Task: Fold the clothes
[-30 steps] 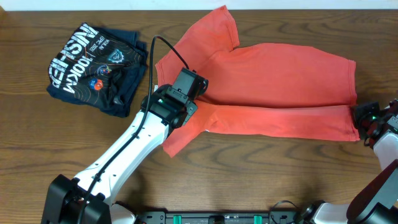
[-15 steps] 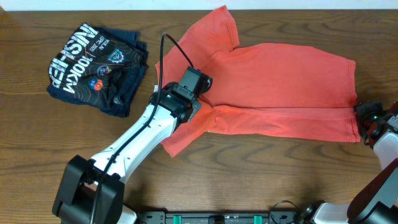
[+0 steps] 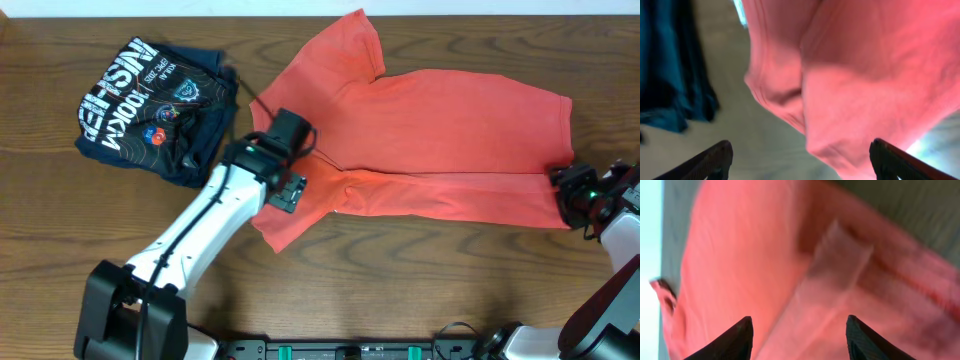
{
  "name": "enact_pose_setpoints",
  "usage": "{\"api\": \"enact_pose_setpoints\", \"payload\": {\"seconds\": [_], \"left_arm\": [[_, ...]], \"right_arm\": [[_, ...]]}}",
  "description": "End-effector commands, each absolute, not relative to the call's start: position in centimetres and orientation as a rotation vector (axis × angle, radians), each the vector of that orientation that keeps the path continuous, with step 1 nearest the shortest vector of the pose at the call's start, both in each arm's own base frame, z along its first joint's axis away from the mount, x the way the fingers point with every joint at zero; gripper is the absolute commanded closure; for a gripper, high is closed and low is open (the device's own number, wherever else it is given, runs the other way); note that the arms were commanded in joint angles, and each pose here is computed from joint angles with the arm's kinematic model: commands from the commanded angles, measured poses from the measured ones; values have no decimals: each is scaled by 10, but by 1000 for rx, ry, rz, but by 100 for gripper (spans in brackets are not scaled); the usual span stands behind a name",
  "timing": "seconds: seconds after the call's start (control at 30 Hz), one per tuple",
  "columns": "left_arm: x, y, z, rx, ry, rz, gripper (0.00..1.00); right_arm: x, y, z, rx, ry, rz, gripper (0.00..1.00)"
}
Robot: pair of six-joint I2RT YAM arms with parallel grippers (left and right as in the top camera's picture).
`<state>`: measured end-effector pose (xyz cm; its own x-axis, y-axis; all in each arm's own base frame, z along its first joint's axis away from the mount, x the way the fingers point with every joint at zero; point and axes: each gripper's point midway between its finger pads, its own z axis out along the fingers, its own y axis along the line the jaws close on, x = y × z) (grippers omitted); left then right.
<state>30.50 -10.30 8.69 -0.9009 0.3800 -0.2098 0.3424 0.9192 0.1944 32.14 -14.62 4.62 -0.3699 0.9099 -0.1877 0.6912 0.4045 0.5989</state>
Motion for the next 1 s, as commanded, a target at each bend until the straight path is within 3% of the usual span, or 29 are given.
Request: {"api": "enact_pose_setpoints", "payload": {"seconds": [0.0, 0.23, 0.33, 0.43, 0.6, 0.97], "left_arm": [[291, -105, 79, 298, 2954, -39, 11], [274, -90, 58, 30, 3068, -369, 25], [271, -91, 50, -22, 3082, -471, 37], [267, -97, 40, -42, 3095, -561, 40], [265, -97, 15, -65, 3152, -566, 55], [272, -98, -5, -69, 3168, -564, 74]], "right_arm": [[319, -133, 44, 1266, 2254, 634, 42], [303, -121, 36, 1283, 2333, 650, 42], [302, -120, 35, 1290, 2339, 654, 42], [300, -119, 34, 1296, 2344, 657, 42], [299, -118, 33, 1303, 2350, 659, 43], [298, -118, 33, 1307, 2352, 654, 44]]}}
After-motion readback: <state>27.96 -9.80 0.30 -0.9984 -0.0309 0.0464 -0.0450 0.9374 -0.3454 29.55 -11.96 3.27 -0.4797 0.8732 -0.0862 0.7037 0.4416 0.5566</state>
